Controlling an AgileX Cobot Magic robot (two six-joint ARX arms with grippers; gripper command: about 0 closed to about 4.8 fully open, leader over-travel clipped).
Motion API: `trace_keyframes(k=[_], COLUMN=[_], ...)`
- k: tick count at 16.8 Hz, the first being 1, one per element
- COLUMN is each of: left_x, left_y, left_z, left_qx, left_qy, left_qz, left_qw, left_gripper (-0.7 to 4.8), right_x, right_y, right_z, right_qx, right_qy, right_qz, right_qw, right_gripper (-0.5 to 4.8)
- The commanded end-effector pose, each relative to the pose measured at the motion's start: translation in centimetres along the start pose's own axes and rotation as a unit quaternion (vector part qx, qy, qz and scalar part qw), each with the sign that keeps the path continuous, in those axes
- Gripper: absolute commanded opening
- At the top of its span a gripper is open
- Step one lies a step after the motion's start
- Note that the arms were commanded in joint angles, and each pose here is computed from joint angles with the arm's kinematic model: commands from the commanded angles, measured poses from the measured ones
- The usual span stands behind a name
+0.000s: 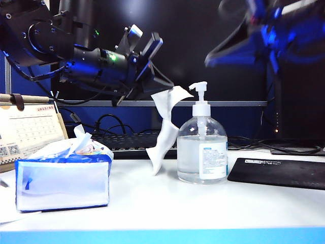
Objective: Pull out a tissue from the tissue dispenser, then press the switch of the alcohol sanitizer bottle to drop some sanitizer on the paper tissue, and finally place the treated tissue on the table.
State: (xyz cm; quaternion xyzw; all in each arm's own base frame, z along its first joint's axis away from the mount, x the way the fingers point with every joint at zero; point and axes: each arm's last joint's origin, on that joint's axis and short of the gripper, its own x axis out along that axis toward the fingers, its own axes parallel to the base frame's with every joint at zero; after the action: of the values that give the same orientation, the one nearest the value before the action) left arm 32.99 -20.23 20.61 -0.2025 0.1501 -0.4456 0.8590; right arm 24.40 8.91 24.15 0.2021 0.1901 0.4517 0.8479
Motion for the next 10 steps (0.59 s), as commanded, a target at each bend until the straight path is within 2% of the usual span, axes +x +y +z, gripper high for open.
trace_keyframes(k=[1, 5, 10], left_x=[-0.1, -0.9, -1.8], left_y=[-0.3, -1.4, -2.3], left_z=[0.6, 2.1, 3.0], left_qx=[0.009, 0.056, 0.094], left_qy=[-0.011, -0.031, -0.017], left_qz=[-0.013, -0.018, 0.008], left_qw=[1.000, 0.998, 0.995], left_gripper=[-0.06, -0.06, -0.06], right_x=[-2.2, -4.8, -5.2], right_y=[0.1, -0.8, -0.9], right_z=[1.5, 1.8, 1.7], right_qx=[-0.013, -0.022, -0.049], right_qy=[-0.032, -0.028, -0.015], right_qz=[-0.025, -0.081, -0.068], right_qw=[0.999, 0.996, 0.996], right_gripper=[-0.01, -0.01, -0.01])
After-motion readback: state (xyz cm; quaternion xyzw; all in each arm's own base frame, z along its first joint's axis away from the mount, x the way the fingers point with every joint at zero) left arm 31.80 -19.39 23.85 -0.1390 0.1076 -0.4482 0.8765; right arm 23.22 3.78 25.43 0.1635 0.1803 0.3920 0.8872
